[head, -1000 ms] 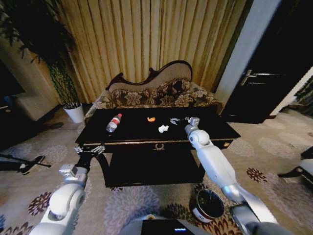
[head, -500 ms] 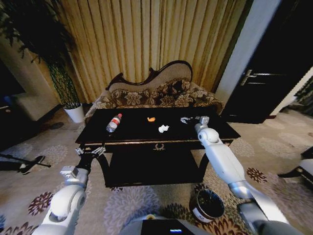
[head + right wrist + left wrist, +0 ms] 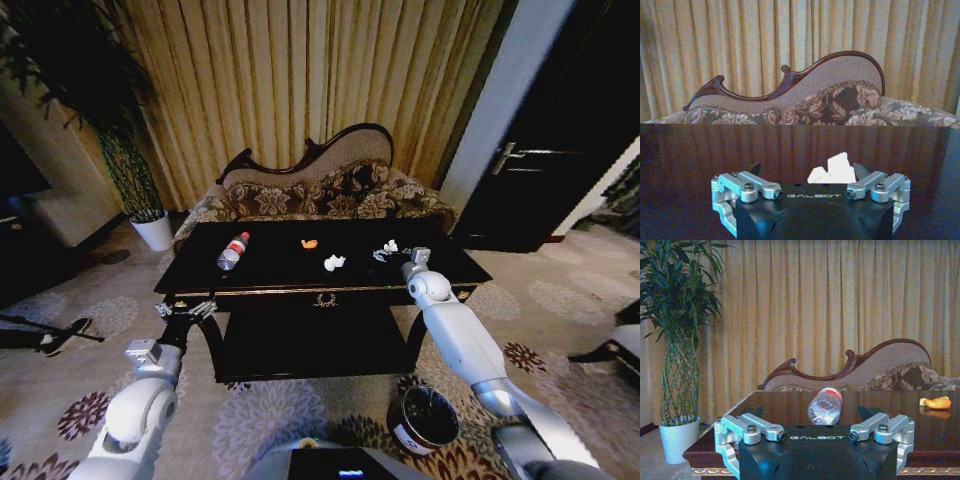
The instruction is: Move to the front of the table and place the trash on the table into the trash bin.
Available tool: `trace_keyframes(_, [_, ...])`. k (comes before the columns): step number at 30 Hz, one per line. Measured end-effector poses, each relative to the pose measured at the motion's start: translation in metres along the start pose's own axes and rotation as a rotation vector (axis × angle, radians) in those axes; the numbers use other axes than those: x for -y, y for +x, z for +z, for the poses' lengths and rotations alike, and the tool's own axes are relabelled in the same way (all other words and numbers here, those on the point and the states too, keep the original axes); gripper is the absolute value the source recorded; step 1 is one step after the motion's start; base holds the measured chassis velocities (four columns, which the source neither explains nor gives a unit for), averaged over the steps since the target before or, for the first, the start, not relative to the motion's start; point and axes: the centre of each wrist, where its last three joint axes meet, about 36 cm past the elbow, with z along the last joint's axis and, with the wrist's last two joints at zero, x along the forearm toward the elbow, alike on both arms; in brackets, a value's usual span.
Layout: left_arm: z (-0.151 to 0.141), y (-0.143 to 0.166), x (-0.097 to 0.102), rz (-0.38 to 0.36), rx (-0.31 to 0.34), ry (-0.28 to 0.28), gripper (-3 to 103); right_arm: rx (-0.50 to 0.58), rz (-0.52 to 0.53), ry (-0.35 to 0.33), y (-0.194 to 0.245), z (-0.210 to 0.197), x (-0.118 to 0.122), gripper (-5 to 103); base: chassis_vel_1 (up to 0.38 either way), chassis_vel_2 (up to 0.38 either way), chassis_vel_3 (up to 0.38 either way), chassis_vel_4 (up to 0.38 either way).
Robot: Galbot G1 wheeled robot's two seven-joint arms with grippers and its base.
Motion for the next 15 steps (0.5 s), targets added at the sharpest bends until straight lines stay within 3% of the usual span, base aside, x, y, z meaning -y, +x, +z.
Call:
trace_keyframes(5, [0.000, 0.000, 0.003, 0.008, 0.000, 0.004, 100, 0.009, 0.004, 0.012, -0.001, -0.001, 0.000, 97, 0.000, 0.000, 0.000, 0.000])
trace_keyframes(7, [0.001, 0.001, 0.005, 0.013, -0.002, 0.006, 100, 0.009, 0.007, 0.020, 0.000, 0.001, 0.000, 93, 0.000, 0.000, 0.000, 0.000])
trace_keyframes(10, [0.001, 0.001, 0.007, 0.017, -0.001, 0.012, 100, 0.004, 0.007, 0.022, 0.002, 0.007, -0.001, 77, 0.000, 0.000, 0.000, 0.000])
trace_keyframes(12, [0.001, 0.001, 0.007, 0.018, -0.001, 0.013, 100, 0.004, 0.008, 0.023, 0.003, 0.008, -0.001, 77, 0.000, 0.000, 0.000, 0.000])
trace_keyframes(14, [0.001, 0.000, 0.007, 0.019, 0.000, 0.014, 100, 0.003, 0.010, 0.025, 0.005, 0.011, -0.001, 65, 0.000, 0.000, 0.000, 0.000])
trace_keyframes(15, [0.001, 0.000, 0.007, 0.019, 0.000, 0.014, 100, 0.003, 0.010, 0.025, 0.005, 0.011, -0.001, 65, 0.000, 0.000, 0.000, 0.000])
